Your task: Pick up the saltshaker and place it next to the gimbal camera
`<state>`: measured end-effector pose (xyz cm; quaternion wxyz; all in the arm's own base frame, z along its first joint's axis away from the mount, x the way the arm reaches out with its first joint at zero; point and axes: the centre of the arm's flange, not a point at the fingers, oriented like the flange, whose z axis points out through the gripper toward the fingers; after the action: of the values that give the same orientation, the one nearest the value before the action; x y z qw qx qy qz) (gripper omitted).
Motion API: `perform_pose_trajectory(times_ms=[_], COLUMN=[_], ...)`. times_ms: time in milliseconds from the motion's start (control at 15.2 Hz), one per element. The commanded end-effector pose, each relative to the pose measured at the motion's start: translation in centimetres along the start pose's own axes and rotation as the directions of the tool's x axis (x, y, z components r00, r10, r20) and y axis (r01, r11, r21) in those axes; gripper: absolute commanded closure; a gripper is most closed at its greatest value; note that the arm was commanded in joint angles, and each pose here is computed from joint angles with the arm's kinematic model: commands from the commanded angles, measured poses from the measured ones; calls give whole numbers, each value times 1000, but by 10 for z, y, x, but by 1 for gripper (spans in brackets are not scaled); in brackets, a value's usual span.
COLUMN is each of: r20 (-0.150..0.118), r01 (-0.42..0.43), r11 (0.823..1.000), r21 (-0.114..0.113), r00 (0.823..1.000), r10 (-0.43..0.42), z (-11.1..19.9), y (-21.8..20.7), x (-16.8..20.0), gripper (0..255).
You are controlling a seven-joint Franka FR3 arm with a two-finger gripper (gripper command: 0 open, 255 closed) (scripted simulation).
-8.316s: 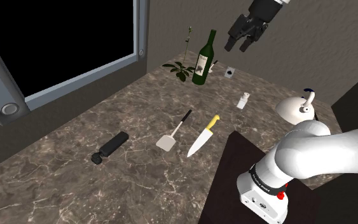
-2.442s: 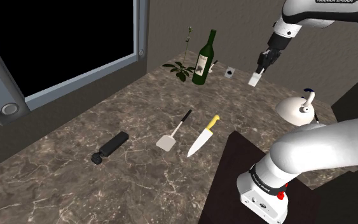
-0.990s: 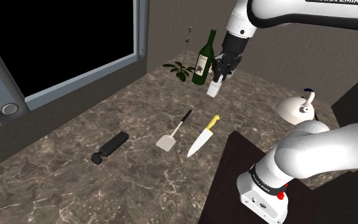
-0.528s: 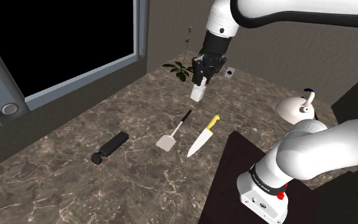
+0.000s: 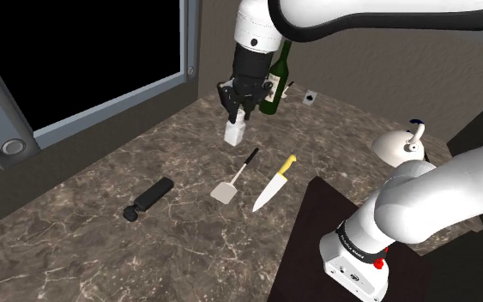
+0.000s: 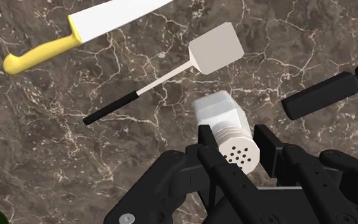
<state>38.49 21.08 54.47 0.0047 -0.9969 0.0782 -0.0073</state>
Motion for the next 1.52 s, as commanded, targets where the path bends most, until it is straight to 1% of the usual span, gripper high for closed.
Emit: perform_pose_trajectory(times_ms=[0, 1452], r20=[0, 0], r01=[-1, -1], r11=[1000, 1000], r21=[1, 1], r00=[1000, 1000], r10=[1, 1], z=[-1, 1], y=[-27, -318], x=[-1, 2], gripper=[255, 255])
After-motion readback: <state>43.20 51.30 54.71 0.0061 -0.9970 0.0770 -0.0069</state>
